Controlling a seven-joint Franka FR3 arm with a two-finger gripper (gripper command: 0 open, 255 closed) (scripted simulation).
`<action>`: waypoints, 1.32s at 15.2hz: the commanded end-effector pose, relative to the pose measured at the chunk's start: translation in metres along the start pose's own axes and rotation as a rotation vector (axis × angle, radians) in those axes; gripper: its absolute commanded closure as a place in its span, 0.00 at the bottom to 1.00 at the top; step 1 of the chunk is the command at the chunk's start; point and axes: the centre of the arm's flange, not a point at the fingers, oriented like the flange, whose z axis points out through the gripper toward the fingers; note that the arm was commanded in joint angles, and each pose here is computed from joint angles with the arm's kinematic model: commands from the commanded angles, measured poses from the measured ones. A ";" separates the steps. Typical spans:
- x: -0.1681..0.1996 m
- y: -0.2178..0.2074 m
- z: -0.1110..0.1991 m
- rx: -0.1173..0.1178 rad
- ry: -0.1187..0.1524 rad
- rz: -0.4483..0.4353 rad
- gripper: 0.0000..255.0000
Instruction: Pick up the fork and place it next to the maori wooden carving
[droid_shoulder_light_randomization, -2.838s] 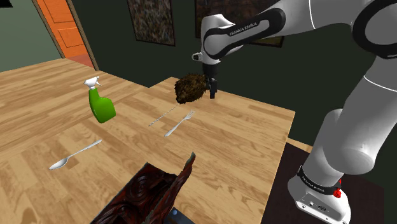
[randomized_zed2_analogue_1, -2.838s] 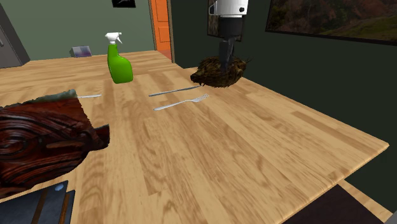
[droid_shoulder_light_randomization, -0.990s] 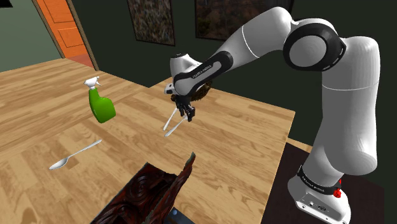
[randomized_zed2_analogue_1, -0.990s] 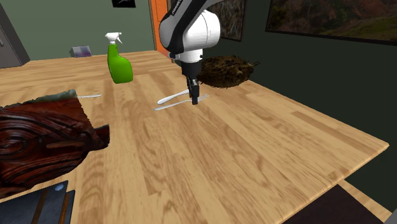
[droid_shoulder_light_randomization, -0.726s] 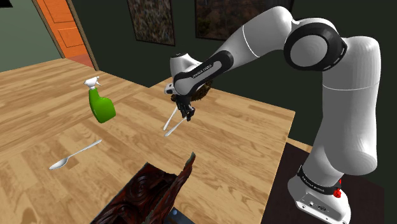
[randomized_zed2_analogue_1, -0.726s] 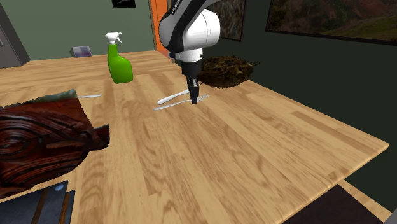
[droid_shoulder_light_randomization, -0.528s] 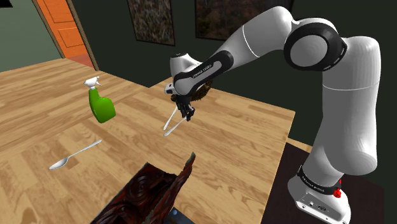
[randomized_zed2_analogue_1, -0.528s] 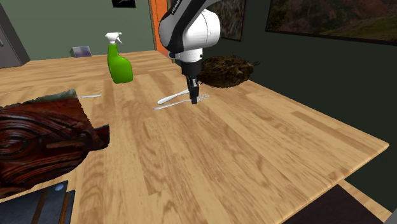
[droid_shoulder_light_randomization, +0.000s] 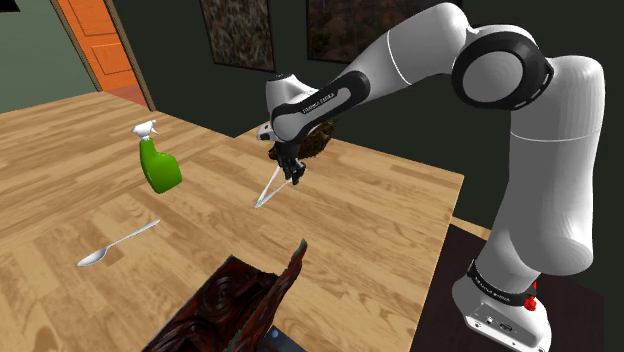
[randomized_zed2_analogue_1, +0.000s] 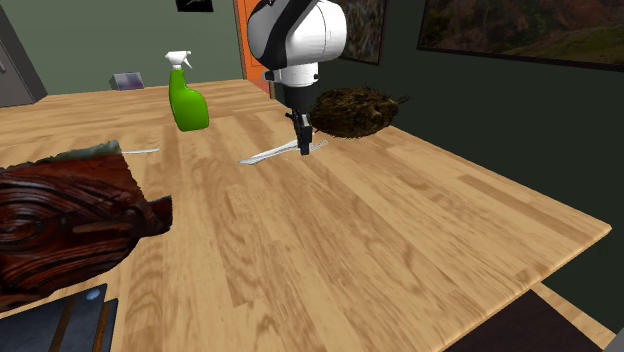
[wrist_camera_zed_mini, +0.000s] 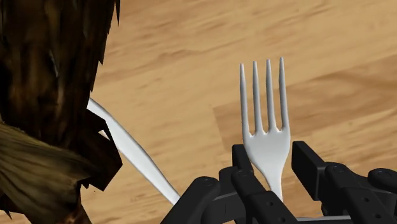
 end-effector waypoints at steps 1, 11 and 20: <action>-0.001 0.000 -0.011 0.000 0.000 0.000 1.00; -0.004 0.001 -0.063 0.000 0.000 0.000 1.00; -0.006 0.002 -0.111 0.000 0.000 0.000 1.00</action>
